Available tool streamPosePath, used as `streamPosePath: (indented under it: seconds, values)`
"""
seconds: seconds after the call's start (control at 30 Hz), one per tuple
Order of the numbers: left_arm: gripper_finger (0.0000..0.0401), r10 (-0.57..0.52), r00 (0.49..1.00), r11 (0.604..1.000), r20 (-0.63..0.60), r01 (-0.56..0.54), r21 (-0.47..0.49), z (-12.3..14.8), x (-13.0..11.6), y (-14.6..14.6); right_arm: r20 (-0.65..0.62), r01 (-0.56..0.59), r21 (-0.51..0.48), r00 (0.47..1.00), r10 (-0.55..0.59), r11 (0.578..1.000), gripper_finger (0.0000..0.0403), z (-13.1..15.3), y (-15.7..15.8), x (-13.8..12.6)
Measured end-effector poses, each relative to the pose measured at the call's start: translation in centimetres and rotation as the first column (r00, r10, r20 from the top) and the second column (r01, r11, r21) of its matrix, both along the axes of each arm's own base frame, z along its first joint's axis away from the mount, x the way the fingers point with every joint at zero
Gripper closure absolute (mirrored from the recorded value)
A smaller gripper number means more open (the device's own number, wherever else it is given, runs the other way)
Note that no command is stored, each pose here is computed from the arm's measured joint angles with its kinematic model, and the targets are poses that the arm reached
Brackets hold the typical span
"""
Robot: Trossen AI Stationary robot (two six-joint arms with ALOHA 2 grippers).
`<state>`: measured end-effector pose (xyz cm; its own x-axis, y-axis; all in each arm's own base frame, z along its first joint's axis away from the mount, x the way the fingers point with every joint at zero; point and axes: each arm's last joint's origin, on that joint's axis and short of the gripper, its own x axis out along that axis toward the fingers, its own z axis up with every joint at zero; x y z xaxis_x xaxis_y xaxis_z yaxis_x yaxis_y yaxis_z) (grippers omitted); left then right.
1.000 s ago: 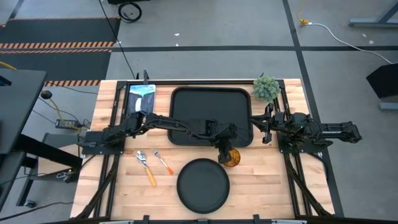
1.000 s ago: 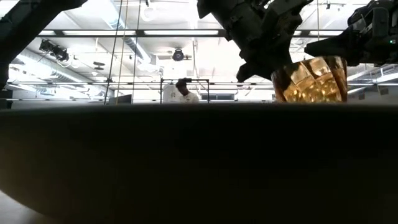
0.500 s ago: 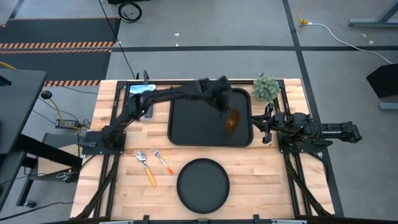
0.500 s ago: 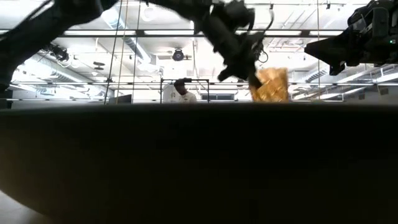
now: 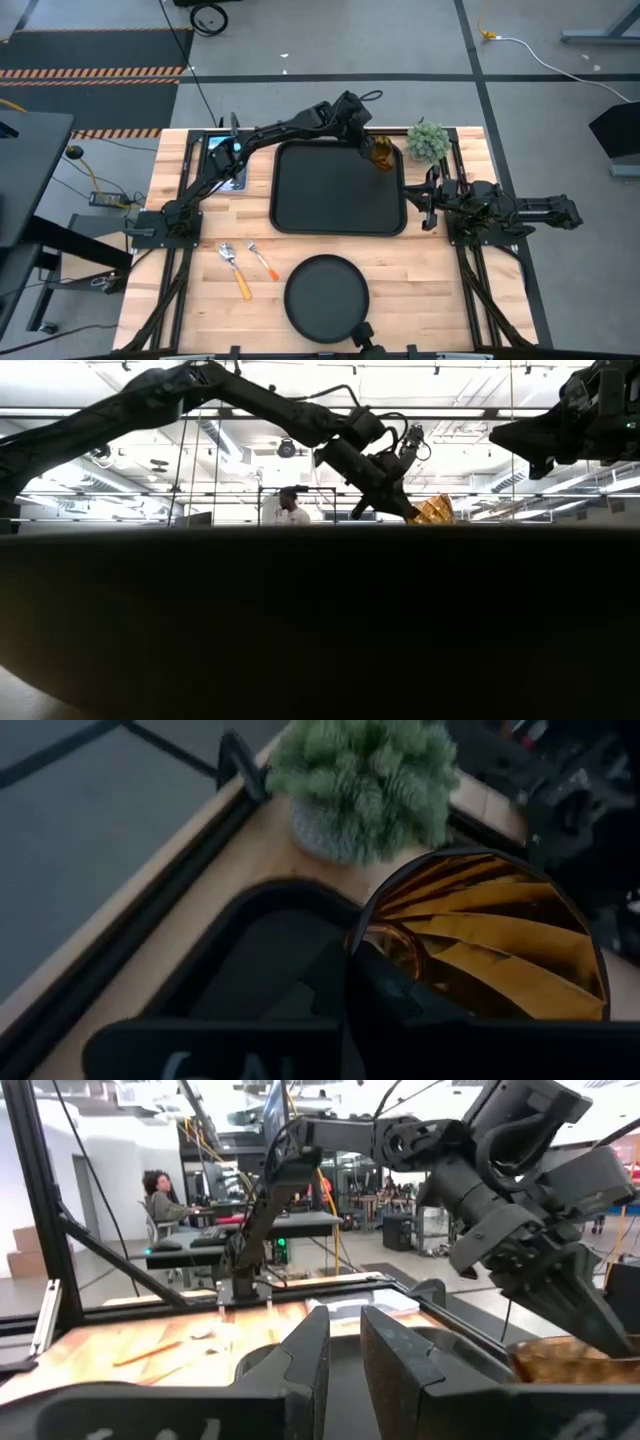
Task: Pick and place plate/cup/fork/spoon on tray
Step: Put the yellow glass on the black food tray
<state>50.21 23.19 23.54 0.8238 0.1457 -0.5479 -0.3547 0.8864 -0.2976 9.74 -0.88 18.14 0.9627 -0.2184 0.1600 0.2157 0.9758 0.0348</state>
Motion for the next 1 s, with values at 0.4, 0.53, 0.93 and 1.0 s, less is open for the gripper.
streamPosePath:
  seconds: [0.4, 0.53, 0.93, 1.0]
  values:
    - [0.0388, 0.006, 0.984, 0.995, -0.175, 0.011, 0.096, -0.6, -0.8, -0.1, -0.002, 0.003, 0.001, 1.000, -0.003, 1.000, 0.0334, 0.0, 0.0, 0.0]
    - [0.0386, 0.032, 0.971, 0.989, -0.235, 0.003, 0.148, -0.9, -1.0, -0.2, -0.002, 0.003, 0.001, 1.000, -0.003, 1.000, 0.0334, 0.0, 0.0, 0.0]
    - [0.0352, 0.052, 0.958, 0.984, -0.283, 0.000, 0.179, -1.0, -1.3, -0.2, -0.002, 0.003, 0.001, 1.000, -0.003, 1.000, 0.0334, 0.0, 0.0, 0.0]
    - [0.0329, 0.054, 0.959, 0.984, -0.280, -0.003, 0.178, -1.0, -1.3, -0.3, -0.002, 0.003, 0.001, 1.000, -0.003, 1.000, 0.0334, 0.0, 0.0, 0.0]
